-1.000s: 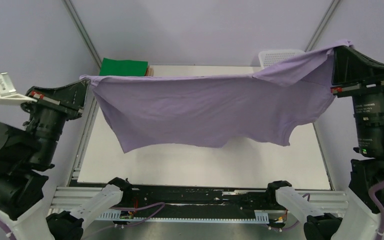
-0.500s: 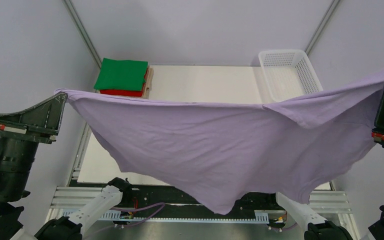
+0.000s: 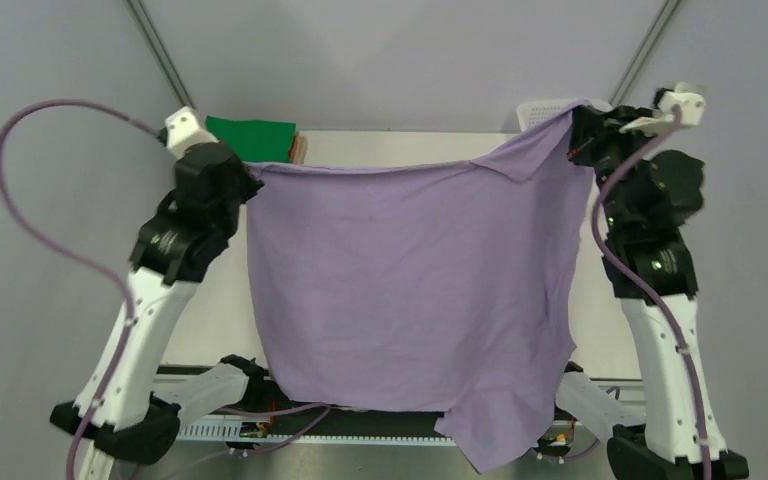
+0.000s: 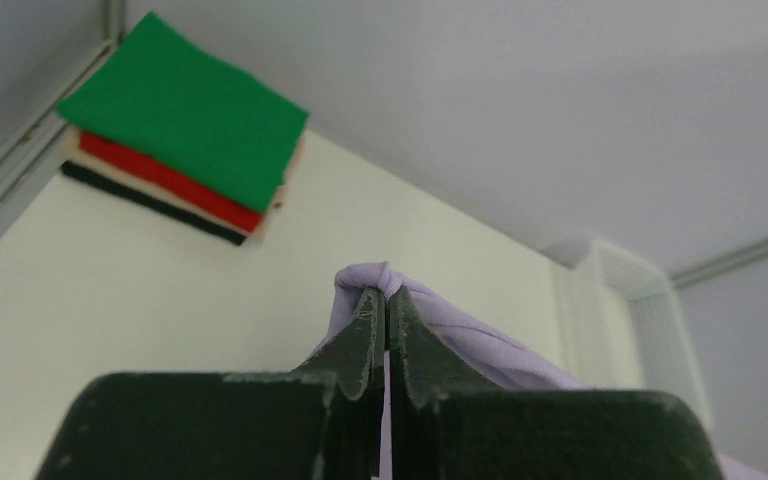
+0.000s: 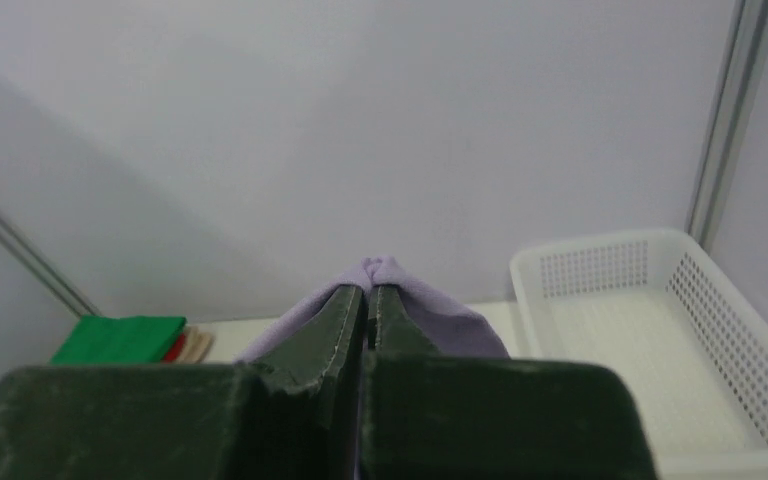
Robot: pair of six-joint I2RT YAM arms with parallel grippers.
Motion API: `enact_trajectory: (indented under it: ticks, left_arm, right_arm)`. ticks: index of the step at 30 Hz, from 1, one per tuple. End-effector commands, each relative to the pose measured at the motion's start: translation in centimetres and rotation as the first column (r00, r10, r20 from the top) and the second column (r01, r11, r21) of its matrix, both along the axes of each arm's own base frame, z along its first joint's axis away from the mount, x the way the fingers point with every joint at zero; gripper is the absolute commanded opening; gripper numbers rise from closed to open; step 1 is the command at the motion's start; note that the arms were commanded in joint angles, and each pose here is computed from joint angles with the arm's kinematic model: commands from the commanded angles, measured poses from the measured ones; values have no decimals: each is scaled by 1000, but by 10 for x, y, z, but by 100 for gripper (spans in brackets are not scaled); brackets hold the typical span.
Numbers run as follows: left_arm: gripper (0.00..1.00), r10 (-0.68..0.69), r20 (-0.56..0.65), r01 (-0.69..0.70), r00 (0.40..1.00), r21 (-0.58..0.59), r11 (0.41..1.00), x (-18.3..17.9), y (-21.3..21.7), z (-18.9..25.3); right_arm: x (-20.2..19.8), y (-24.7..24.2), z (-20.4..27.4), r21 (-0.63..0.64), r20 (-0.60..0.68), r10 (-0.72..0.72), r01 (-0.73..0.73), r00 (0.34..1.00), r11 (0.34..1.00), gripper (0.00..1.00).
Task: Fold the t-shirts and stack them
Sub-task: Flatten out the tshirt
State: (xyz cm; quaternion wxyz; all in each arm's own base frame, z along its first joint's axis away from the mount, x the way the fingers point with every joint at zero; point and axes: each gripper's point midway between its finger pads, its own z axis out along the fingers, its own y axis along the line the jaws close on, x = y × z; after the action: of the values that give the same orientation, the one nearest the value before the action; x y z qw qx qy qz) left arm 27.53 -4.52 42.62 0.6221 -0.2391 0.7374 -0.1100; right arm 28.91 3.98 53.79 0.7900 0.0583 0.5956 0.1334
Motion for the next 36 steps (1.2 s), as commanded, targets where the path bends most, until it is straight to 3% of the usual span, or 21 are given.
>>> enact_trajectory:
  ticks: [1, 7, 11, 21, 24, 27, 28, 30, 31, 32, 33, 34, 35, 36]
  left_arm:
    - [0, 224, -158, -207, 962, 121, 971, 69, 20, -83]
    - [0, 169, -370, -145, 913, 92, 985, 160, 16, -206]
    - [0, 122, -458, -104, 881, 64, 993, 204, 13, -266]
    - [0, 91, -527, -96, 845, 18, 995, 266, 12, -325]
    - [6, 90, -525, -104, 846, 2, 995, 279, 11, -330]
    - [13, 83, -552, -110, 829, -16, 994, 285, 10, -337]
    - [16, 83, -551, -113, 830, -20, 993, 292, 10, -336]
    - [36, 74, -552, -107, 830, -27, 994, 296, 8, -332]
    - [55, 62, -546, -98, 836, -37, 994, 297, 5, -326]
    - [63, 57, -541, -94, 839, -42, 995, 297, 5, -323]
    - [80, 45, -527, -86, 849, -53, 995, 297, 3, -314]
    - [89, 34, -520, -77, 854, -62, 995, 297, 0, -310]
    - [97, 11, -503, -60, 864, -82, 995, 295, -4, -302]
    - [98, -18, -494, -38, 869, -103, 994, 294, -9, -297]
  right_arm:
    - [67, -19, -54, 23, -74, -152, 154, 986, 988, 0]
    - [164, -14, -181, -23, -321, -204, 208, 925, 978, 0]
    - [211, -2, -240, -33, -412, -170, 171, 895, 985, 0]
    - [285, 6, -336, -69, -555, -189, 182, 810, 981, 0]
    - [301, 6, -352, -70, -573, -200, 195, 795, 978, 0]
    - [321, 4, -362, -85, -589, -224, 216, 776, 973, 8]
    - [326, 5, -372, -95, -606, -230, 218, 762, 971, 9]
    - [333, 5, -376, -103, -625, -236, 221, 744, 970, 16]
    - [335, 7, -376, -104, -628, -224, 204, 745, 973, 22]
    - [336, 13, -374, -100, -630, -193, 168, 752, 981, 31]
    - [336, 19, -372, -90, -631, -159, 132, 759, 987, 43]
    - [335, 25, -369, -76, -631, -128, 102, 765, 992, 53]
    - [333, 30, -366, -65, -631, -102, 78, 769, 995, 61]
    - [331, 35, -362, -56, -629, -79, 56, 773, 997, 67]
